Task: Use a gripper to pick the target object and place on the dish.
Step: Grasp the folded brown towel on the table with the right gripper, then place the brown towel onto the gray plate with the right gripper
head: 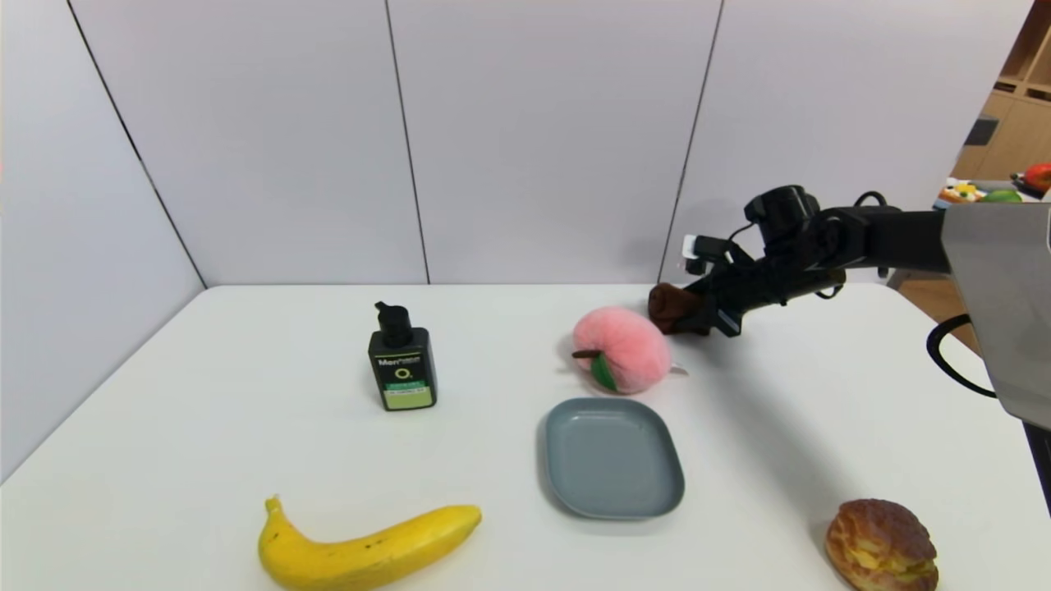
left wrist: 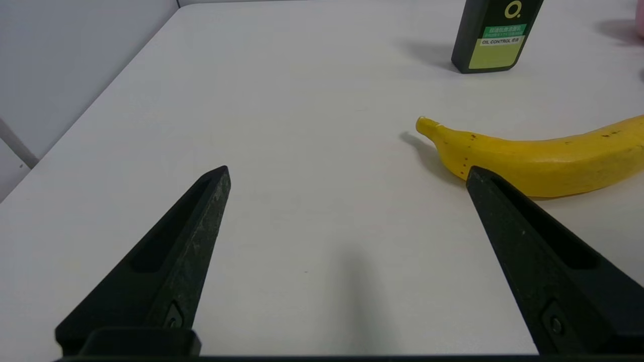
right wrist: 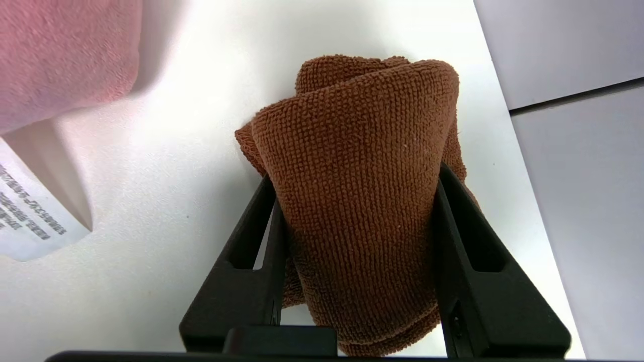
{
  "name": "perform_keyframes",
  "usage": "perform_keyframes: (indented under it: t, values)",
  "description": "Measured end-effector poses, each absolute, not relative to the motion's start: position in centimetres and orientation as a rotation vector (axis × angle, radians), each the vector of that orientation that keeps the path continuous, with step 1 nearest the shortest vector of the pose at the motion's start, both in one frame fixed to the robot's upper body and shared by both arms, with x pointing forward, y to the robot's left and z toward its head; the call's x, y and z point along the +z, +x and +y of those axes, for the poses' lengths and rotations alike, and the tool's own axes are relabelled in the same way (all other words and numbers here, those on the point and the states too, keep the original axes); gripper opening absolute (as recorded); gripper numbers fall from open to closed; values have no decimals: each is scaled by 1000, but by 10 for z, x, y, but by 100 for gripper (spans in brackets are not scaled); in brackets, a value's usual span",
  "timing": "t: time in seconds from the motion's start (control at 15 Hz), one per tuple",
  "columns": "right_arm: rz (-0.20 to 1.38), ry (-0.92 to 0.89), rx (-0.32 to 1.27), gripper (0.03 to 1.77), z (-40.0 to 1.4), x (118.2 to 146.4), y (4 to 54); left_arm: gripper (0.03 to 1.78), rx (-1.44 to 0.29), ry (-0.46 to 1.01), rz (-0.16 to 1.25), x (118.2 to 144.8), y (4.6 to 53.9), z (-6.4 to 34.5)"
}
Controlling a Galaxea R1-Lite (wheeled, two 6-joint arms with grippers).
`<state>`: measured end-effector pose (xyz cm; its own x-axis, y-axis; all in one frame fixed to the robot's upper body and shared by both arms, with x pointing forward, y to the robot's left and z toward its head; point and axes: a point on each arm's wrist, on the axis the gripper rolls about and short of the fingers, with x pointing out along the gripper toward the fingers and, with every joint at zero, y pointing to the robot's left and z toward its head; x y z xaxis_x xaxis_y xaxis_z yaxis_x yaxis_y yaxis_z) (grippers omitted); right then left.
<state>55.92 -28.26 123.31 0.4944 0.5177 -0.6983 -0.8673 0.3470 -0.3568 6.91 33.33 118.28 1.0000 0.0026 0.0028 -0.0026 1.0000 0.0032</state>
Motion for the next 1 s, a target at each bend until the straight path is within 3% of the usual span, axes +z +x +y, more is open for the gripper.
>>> perform_keyframes:
  t: [0.6, 1.0]
  values:
    - [506, -744, 935, 74, -274, 1252, 552, 169, 3, 2, -3, 1183, 69, 333]
    - [420, -712, 843, 71, -284, 1274, 556, 169, 3, 3, -3, 1183, 69, 333]
